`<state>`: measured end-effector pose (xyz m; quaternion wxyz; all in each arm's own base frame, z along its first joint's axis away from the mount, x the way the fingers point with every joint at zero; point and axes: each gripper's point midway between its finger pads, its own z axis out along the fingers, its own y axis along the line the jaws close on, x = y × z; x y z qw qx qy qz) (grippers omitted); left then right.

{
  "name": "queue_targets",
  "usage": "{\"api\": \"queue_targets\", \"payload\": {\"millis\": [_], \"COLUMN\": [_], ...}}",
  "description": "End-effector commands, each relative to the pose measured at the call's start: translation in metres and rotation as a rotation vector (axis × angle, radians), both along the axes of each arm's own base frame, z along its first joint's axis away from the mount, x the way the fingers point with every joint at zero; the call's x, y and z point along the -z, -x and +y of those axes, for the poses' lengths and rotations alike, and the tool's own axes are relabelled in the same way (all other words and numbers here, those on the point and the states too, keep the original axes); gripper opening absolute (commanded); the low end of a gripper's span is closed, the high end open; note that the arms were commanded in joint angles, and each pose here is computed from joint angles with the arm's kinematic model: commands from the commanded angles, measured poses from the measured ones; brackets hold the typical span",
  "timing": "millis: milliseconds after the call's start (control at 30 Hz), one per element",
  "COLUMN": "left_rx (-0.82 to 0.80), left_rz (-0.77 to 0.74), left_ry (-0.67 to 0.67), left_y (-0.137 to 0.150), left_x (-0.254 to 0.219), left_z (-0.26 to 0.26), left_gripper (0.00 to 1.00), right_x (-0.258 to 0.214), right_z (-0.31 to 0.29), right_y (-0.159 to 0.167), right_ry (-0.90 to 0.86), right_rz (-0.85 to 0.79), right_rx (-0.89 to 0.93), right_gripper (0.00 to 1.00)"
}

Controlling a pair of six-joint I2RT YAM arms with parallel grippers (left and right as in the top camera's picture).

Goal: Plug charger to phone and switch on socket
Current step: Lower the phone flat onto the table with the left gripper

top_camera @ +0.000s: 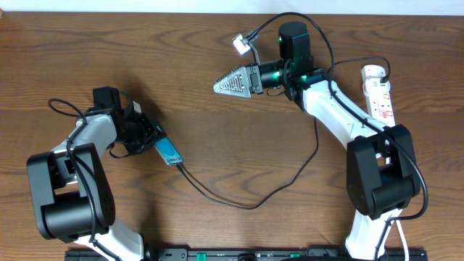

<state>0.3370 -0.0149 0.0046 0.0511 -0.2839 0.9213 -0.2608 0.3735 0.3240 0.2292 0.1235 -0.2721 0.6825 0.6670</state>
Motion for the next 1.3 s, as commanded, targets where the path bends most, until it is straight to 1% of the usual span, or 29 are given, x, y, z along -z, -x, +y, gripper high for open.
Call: {"api": "queue_targets", "payload": {"millis": [0, 33, 100, 167, 367, 467, 533, 633, 933, 1100, 1267], "left_rx": [0.01, 0.011, 0.011, 0.011, 0.011, 0.011, 0.011, 0.012, 0.012, 0.011, 0.011], "left_rz": [0.012, 0.012, 0.012, 0.012, 0.022, 0.035, 0.056, 0.08, 0.114, 0.137, 0.148], "left_ry": [-0.005, -0.005, -0.005, -0.005, -0.003, 0.0, 0.004, 0.009, 0.017, 0.022, 0.024], "left_y": [0.006, 0.006, 0.006, 0.006, 0.008, 0.011, 0.015, 0.021, 0.028, 0.034, 0.036], "left_x": [0.002, 0.002, 0.002, 0.002, 0.003, 0.003, 0.004, 0.004, 0.005, 0.005, 0.005], "left_z": [0.001, 0.001, 0.001, 0.001, 0.0, -0.001, -0.002, -0.003, -0.004, -0.005, -0.006], "left_gripper": [0.1, 0.13, 0.21, 0.26, 0.29, 0.34, 0.4, 0.43, 0.46, 0.57, 0.59], "right_x": [-0.005, -0.005, -0.005, -0.005, -0.005, -0.005, -0.005, -0.005, -0.005, -0.005, -0.005], "right_z": [0.001, 0.001, 0.001, 0.001, 0.004, 0.004, 0.005, 0.005, 0.006, 0.005, 0.006], "right_y": [0.002, 0.001, 0.001, 0.002, 0.004, 0.005, 0.005, 0.005, 0.005, 0.005, 0.006], "right_ry": [-0.014, -0.014, -0.014, -0.014, -0.015, -0.015, -0.015, -0.015, -0.015, -0.015, -0.015], "right_rz": [-0.029, -0.029, -0.029, -0.029, -0.036, -0.036, -0.036, -0.036, -0.036, -0.036, -0.036], "right_rx": [-0.017, -0.016, -0.016, -0.017, -0.026, -0.026, -0.028, -0.028, -0.029, -0.029, -0.029], "right_gripper": [0.99, 0.99, 0.99, 0.99, 0.99, 0.99, 0.99, 0.99, 0.99, 0.99, 0.99]}}
